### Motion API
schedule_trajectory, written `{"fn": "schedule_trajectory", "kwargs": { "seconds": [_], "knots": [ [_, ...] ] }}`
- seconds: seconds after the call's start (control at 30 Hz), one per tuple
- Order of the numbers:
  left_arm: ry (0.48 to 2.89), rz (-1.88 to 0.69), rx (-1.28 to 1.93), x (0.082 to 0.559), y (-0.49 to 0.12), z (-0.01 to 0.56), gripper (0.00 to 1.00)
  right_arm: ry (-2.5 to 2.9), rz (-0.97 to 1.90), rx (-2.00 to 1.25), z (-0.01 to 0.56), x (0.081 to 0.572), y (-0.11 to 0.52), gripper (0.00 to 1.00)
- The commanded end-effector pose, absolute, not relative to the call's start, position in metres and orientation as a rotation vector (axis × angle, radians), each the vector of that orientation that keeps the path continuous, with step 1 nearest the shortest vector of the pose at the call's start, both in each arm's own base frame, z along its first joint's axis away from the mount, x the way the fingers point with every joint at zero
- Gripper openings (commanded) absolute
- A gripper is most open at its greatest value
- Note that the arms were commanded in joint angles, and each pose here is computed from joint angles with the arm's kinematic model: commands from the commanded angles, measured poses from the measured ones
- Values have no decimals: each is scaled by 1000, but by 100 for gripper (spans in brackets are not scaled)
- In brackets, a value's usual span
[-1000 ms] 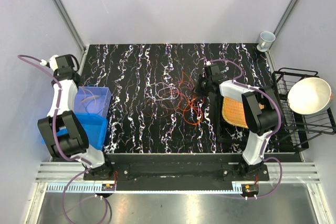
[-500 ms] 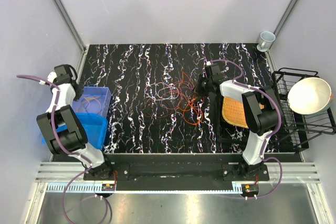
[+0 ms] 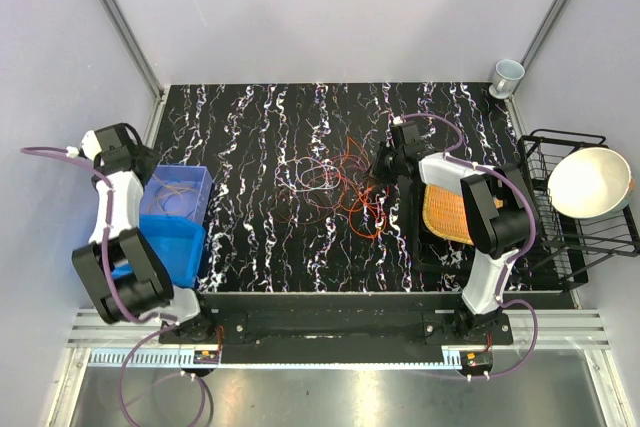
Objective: Untangle the cables
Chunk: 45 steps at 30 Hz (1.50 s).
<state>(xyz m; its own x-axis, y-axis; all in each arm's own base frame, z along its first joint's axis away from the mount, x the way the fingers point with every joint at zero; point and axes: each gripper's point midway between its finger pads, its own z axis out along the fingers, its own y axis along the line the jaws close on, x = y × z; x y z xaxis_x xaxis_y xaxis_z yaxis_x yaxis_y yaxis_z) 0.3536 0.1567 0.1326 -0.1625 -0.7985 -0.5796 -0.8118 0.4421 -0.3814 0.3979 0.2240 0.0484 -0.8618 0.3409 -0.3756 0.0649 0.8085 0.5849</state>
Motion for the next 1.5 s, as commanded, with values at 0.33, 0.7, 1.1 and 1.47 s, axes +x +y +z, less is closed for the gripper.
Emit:
{"fn": "schedule_trajectory", "kwargs": {
  "seconds": [0.33, 0.7, 1.1, 1.47],
  "knots": [
    [1792, 43, -685, 365, 54, 291, 80, 2421, 955, 198, 80, 398, 239, 0],
    [2025, -271, -139, 372, -131, 214, 67, 2217, 1130, 104, 204, 411, 261, 0],
    [2178, -280, -14, 369, -188, 142, 64, 1851, 1219, -39, 423, 372, 262, 0],
    [2323, -230, 6, 348, -194, 80, 57, 2223, 1030, 165, 256, 369, 243, 42]
  ]
}}
